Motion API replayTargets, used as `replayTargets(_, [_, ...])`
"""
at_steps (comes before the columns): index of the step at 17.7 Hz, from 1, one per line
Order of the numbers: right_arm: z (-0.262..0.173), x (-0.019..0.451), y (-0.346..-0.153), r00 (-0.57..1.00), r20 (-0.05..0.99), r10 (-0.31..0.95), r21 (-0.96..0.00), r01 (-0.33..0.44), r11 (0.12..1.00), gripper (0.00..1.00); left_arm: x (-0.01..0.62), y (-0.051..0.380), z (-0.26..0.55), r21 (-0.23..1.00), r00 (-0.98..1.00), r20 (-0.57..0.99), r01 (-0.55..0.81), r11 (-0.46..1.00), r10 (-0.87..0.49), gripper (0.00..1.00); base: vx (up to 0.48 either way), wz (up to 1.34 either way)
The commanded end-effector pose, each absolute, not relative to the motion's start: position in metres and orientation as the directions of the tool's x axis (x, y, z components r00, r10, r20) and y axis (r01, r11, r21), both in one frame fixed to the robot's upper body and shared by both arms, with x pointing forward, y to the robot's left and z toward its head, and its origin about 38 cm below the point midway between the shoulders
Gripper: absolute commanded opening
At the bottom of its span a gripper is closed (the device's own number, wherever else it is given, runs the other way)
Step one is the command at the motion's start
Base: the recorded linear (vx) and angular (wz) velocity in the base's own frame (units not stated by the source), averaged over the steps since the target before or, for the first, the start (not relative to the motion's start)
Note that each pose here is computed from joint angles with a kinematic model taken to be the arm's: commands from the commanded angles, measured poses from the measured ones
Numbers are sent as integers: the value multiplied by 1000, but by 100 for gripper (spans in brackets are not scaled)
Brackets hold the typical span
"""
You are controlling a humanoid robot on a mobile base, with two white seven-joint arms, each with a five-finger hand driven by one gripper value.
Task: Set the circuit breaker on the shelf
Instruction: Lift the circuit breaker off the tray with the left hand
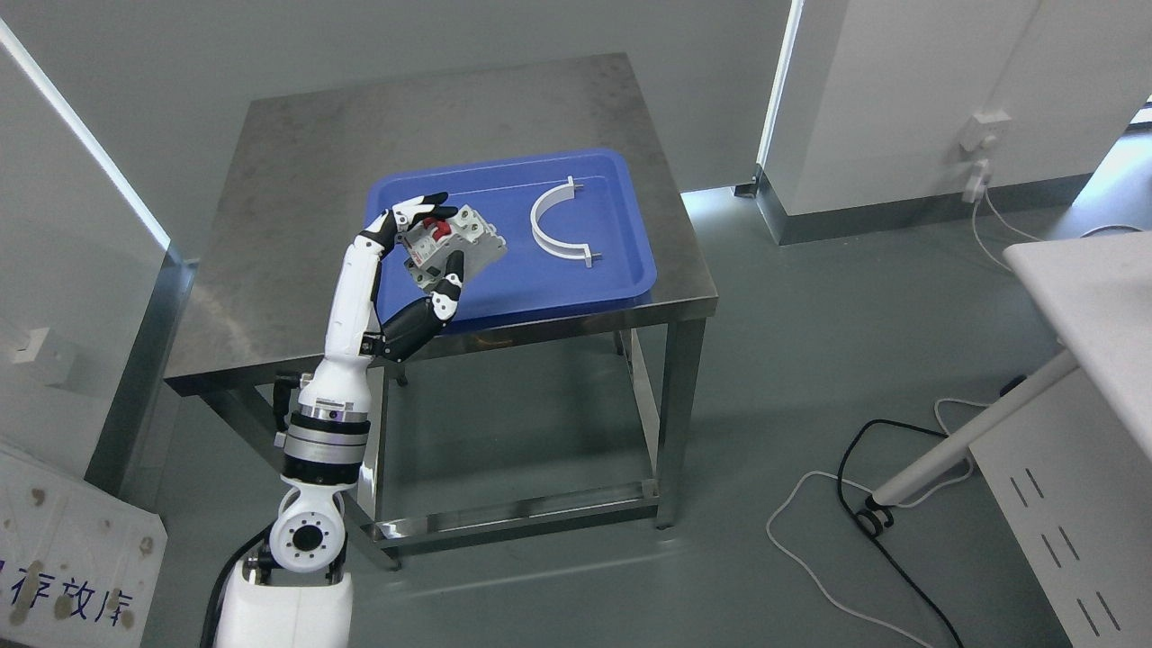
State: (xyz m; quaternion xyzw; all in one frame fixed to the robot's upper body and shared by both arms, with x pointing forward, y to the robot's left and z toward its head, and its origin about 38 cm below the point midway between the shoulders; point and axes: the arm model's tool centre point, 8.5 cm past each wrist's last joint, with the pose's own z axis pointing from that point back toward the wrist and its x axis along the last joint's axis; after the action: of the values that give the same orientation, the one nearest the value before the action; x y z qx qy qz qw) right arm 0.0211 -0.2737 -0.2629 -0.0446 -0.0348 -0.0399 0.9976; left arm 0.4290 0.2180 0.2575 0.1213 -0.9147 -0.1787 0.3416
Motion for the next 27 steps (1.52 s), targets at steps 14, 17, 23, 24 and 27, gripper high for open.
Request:
replayTargets(14, [-262,21,-285,994,74,-74,-104,82,991,100,408,314,265,131,-619,747,-221,966,-243,1,-201,-147])
replayTargets(17, [-262,21,-285,994,74,-74,-104,82,991,100,408,314,264,130,-618,748,-221,967,-242,1,-324,-59])
replayTargets(23, [-262,21,-285,994,74,-74,-104,82,991,100,407,314,265,130,-625,742,-219,967,-242,1,-383,207])
replayTargets(24, [-262,21,-285,994,74,-74,-104,82,991,100,407,313,265,131,-625,742,-218,967,-241,1,-419,278])
replayTargets(27, [-262,21,-285,994,74,-74,-104,82,991,100,409,311,274,125,-652,722,-210,970,-234,1,-410,268])
